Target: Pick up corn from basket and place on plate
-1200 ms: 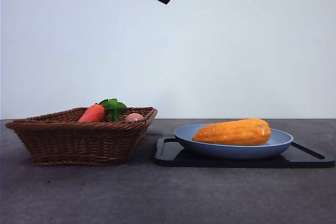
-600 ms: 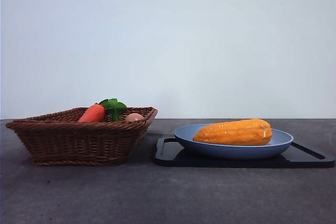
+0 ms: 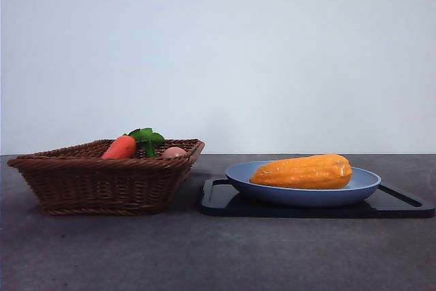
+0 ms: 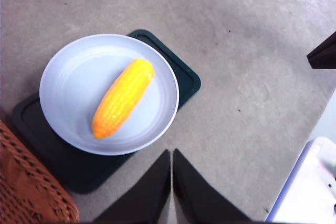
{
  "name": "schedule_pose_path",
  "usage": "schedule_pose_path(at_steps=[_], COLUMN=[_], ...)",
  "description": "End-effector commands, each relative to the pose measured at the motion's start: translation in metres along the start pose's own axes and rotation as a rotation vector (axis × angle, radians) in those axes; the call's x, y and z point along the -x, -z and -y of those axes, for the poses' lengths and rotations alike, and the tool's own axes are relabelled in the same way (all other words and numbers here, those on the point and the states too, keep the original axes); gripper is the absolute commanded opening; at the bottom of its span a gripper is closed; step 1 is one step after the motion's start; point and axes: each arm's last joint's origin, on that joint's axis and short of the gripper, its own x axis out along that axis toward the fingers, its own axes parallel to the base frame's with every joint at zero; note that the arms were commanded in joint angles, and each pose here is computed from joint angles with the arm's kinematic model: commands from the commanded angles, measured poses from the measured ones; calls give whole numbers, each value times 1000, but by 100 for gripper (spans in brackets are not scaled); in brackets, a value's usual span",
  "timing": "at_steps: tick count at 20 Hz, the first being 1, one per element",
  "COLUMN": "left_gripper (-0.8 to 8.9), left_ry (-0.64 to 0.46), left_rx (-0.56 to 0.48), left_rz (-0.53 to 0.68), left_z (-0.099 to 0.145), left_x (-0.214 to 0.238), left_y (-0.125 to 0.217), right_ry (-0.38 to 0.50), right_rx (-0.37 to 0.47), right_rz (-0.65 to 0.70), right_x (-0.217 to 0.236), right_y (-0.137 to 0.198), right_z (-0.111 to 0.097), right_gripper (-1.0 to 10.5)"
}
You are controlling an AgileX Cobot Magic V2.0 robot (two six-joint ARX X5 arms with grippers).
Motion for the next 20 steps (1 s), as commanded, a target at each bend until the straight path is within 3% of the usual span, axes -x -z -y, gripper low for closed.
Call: schedule_pose_path(at_steps=[1,8,11,16,20], left_gripper=[7,7,8,8,8], left_ry=[12,16,-14,-199,-432], left_rx=[-21,-33,-151,-182,-112], left_rz=[35,70,118,369,507], left_z=[5,5,-3,-47,-82], left_x=[2,3,10,73,135], left_y=[-7,-10,-15,-30,-3], right_ry=[0,2,2,3,4], right_rx=[19,35,43,60,59], right_rz=[29,72,90,134,134], right_x=[3,3,3,4,4], right_y=[-6,-10,-12,-17,-17], right_z=[-1,-1,-1,-1,-1], right_gripper=[2,2,2,2,2])
